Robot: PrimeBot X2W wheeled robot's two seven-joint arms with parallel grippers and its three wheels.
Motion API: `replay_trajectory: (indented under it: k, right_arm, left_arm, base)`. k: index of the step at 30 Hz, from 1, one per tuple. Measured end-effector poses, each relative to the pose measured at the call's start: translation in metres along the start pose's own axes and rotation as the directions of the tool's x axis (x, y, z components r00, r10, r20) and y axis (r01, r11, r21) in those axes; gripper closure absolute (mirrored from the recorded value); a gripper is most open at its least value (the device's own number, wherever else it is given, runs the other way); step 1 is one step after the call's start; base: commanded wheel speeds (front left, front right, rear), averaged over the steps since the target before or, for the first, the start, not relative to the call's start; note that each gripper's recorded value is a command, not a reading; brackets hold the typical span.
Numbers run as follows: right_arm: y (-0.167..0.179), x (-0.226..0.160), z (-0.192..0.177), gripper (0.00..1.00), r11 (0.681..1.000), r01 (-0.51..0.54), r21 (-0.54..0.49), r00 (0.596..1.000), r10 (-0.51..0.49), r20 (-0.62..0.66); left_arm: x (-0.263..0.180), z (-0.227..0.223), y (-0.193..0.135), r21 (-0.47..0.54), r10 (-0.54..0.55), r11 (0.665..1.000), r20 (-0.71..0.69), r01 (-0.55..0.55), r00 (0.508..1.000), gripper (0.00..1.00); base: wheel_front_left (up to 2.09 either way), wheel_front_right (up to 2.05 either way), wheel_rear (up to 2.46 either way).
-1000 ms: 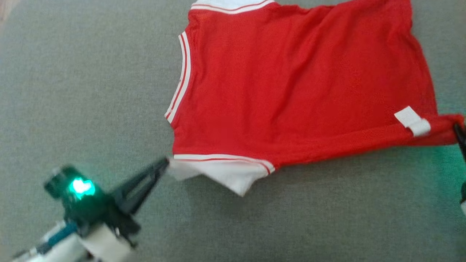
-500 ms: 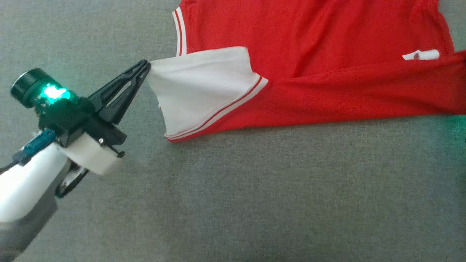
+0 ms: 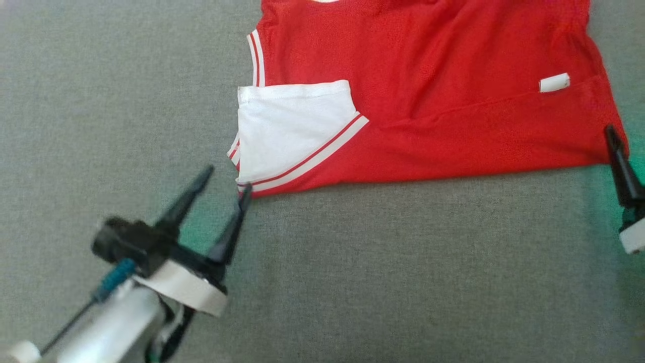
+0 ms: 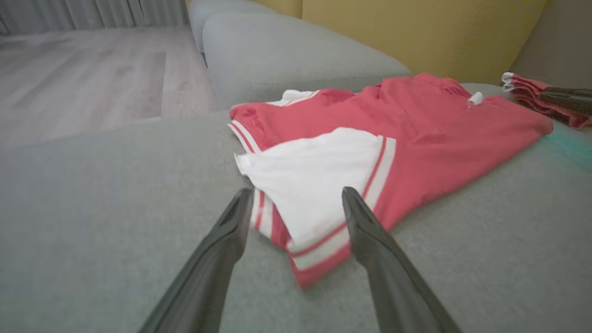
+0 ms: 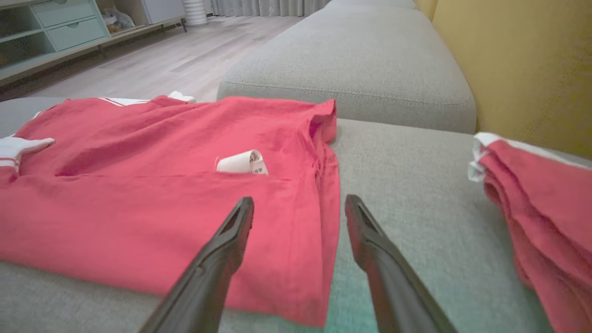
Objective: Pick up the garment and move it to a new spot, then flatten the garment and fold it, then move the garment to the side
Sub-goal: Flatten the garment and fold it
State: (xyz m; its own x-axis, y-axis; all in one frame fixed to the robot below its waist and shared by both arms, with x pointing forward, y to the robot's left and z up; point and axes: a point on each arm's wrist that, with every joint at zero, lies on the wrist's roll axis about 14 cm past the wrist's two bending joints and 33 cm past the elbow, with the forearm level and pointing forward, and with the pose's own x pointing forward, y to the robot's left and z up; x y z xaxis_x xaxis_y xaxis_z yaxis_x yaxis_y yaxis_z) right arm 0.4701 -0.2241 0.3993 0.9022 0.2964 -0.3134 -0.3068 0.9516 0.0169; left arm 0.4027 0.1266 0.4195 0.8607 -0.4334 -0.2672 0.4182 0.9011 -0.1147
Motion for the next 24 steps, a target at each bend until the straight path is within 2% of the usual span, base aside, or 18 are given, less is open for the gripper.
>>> replay_trajectory:
  k: [3,7,18,19,20,22,24]
  right_arm:
    - [0.003,-0.004,-0.005,0.00,1.000,0.003,0.016,1.000,-0.003,-0.008]
    - [0.004,-0.005,-0.003,0.00,1.000,0.005,0.020,1.000,-0.005,0.001]
    - [-0.001,-0.008,-0.016,0.00,0.999,0.020,0.031,0.999,-0.019,-0.031]
    - [-0.002,-0.009,-0.017,0.00,0.999,0.022,0.031,0.999,-0.021,-0.037]
    - [-0.002,-0.009,-0.019,0.00,0.999,0.025,0.031,0.999,-0.023,-0.042]
    - [-0.003,-0.010,-0.022,0.00,0.999,0.027,0.030,0.998,-0.026,-0.050]
    - [-0.004,-0.010,-0.024,0.00,0.999,0.032,0.034,0.998,-0.030,-0.057]
  left_arm:
    - [-0.006,-0.016,-0.011,-0.085,0.020,0.996,-0.032,-0.023,0.999,0.00]
    - [-0.005,-0.028,-0.011,-0.130,0.043,0.990,-0.063,-0.051,0.997,0.00]
    - [0.024,-0.043,-0.001,-0.198,0.069,0.976,-0.106,-0.089,0.992,0.02]
    - [0.024,-0.046,-0.002,-0.199,0.065,0.976,-0.115,-0.087,0.991,0.28]
    - [0.024,-0.051,-0.002,-0.207,0.066,0.974,-0.134,-0.093,0.989,0.60]
    - [0.024,-0.058,-0.005,-0.215,0.047,0.973,-0.163,-0.082,0.985,1.00]
    - [0.027,-0.058,-0.009,-0.222,0.022,0.973,-0.170,-0.060,0.985,1.00]
  base:
    - [0.00,0.00,0.00]
    - [0.00,0.00,0.00]
    - [0.00,0.00,0.00]
    - [0.00,0.00,0.00]
    - [0.00,0.00,0.00]
    - [0.00,0.00,0.00]
    - [0.00,0.00,0.00]
